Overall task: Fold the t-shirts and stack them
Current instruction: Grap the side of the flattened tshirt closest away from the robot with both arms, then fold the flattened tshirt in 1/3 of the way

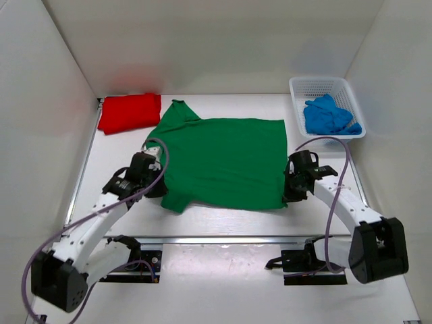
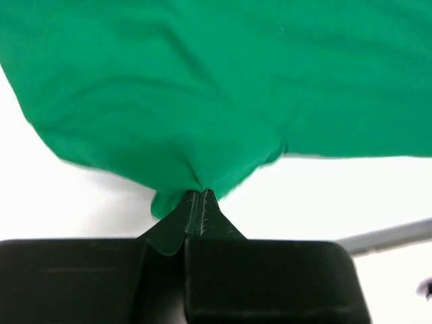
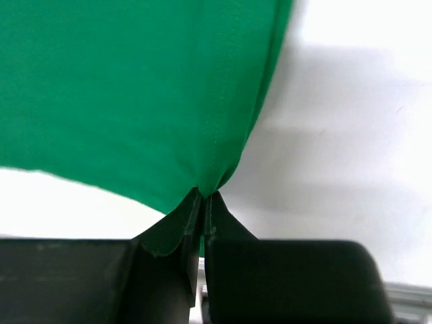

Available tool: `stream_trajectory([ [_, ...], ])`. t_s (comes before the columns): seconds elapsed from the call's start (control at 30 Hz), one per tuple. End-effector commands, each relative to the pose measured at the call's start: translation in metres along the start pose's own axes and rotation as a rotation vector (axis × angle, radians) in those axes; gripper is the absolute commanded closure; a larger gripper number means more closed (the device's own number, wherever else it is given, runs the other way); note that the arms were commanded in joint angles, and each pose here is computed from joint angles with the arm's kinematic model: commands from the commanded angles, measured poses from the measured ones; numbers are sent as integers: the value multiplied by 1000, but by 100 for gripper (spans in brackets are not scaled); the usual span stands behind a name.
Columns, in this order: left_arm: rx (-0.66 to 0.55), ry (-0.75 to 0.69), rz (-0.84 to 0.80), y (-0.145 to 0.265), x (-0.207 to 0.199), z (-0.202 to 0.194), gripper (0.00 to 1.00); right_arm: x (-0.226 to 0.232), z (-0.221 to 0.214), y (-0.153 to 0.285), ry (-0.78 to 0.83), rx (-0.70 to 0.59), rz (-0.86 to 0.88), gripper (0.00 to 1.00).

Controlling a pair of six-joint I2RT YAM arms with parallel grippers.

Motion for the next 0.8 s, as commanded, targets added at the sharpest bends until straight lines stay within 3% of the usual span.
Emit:
stream_trajectory([
  [0.0,151,-18,-22,21,2,-44,100,11,-3,25,37,6,26,100],
  [0.1,164,-16,-65,33,-8,-54,100,12,-4,35,13,35,55,99],
  [0.3,99,31,-31,44,10,-52,100,6,-17,45,-20,59,82,100],
  [0.5,52,26,-20,35,7,-16,100,-5,-19,31,-83,147,111,100],
  [0.77,59,13,7,12,17,30,100,-1,6,20,-64,170,90,100],
])
Point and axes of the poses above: each gripper's point midway between its finger pads, its own y axis back along the fingers, its own x axis along the line the jaws close on, z = x × y, the point moved 3 cm from there along y, back along the fingers, and after that the axes turned 11 degrees about -y, right-handed, at the moved point
